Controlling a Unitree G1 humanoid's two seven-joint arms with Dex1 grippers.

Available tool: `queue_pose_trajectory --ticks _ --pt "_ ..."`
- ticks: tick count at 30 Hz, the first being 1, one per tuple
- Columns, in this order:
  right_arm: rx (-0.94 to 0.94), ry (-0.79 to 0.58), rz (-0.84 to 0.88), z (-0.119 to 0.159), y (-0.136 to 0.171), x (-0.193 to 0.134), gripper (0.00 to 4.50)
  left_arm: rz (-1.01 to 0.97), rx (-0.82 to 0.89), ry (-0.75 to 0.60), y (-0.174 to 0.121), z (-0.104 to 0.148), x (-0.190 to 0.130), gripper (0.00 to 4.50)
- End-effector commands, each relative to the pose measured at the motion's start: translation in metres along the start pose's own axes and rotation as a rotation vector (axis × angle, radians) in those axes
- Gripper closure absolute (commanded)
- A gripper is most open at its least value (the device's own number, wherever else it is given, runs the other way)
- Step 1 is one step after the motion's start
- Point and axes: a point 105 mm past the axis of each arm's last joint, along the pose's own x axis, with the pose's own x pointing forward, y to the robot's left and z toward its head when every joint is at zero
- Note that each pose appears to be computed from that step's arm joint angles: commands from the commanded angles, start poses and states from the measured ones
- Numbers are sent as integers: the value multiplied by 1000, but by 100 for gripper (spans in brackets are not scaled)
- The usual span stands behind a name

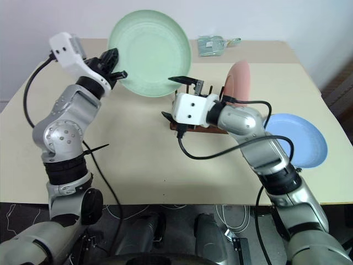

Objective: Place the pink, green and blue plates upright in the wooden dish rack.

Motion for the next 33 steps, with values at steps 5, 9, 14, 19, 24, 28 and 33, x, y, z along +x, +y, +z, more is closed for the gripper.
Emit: queue_pose_trajectory --ticks 5,9,14,19,24,28,33 --pt "-171 72 -47 -18 -9 6 190 -107 -33 -30 -30 6 -6 448" --pt "-181 61 -61 -16 -9 5 397 -80 -31 -19 -20 -1 -9 375" --pt "-198 44 -76 -12 -5 5 450 -18 -85 -161 -2 26 -12 139" --pt "-117 13 -182 -6 -16 -5 450 251 90 -303 66 53 -28 87" --pt "221 -154 -330 18 -35 -36 450 296 516 -171 106 22 -49 87" --pt "604 -255 -431 26 -37 -57 450 107 643 -39 92 -33 -61 87" --pt "953 -275 -521 19 -26 -68 450 -195 560 128 52 -101 -84 87"
